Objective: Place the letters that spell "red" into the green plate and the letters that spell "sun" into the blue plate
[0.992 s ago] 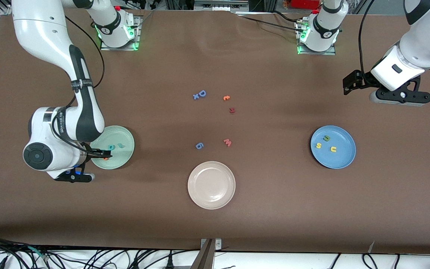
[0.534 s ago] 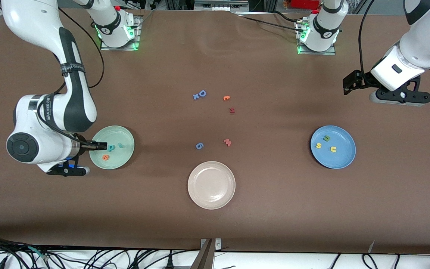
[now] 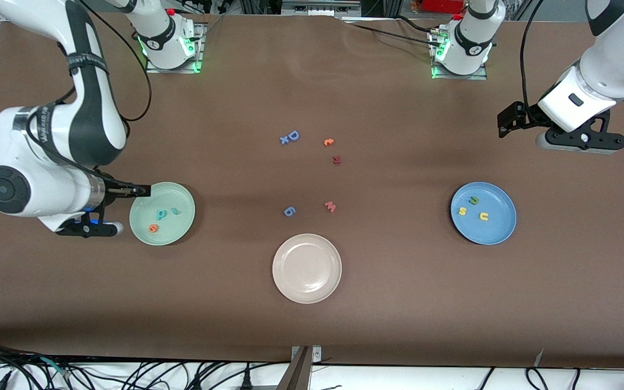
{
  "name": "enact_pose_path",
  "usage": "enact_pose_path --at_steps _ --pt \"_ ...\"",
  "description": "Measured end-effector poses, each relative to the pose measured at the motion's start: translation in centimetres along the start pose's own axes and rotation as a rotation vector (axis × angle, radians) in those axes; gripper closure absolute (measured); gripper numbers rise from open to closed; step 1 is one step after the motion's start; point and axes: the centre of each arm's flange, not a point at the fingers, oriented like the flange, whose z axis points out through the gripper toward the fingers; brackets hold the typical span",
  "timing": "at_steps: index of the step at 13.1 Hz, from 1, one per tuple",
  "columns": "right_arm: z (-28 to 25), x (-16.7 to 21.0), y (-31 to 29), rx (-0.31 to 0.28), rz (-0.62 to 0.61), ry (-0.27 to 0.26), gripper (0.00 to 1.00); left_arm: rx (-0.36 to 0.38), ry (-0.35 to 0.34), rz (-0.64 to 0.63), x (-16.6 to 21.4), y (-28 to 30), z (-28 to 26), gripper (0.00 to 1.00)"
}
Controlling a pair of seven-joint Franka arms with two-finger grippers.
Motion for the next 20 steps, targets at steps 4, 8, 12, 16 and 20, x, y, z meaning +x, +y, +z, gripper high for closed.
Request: enact_pose_path --at_steps 4,8,12,16,20 --pt "-2.1 -4.8 4.2 0.082 0.027 0.023 0.00 0.000 0.000 0.000 0.0 0.0 0.0 0.00" --pt "-4.6 -10.6 5.8 0.110 0.037 0.087 0.00 0.000 0.000 0.000 0.0 0.0 0.0 0.00" --pt "-7.5 -14.0 7.6 0.076 0.046 0.095 0.00 0.000 0.000 0.000 0.0 0.0 0.0 0.00" --pt "-9.4 -15.9 8.0 0.030 0.038 0.092 0.00 0.000 0.000 0.001 0.0 0.0 0.0 0.00" --pt "-11.5 -16.8 9.3 0.032 0.033 0.100 0.00 0.000 0.000 0.001 0.0 0.1 0.0 0.00"
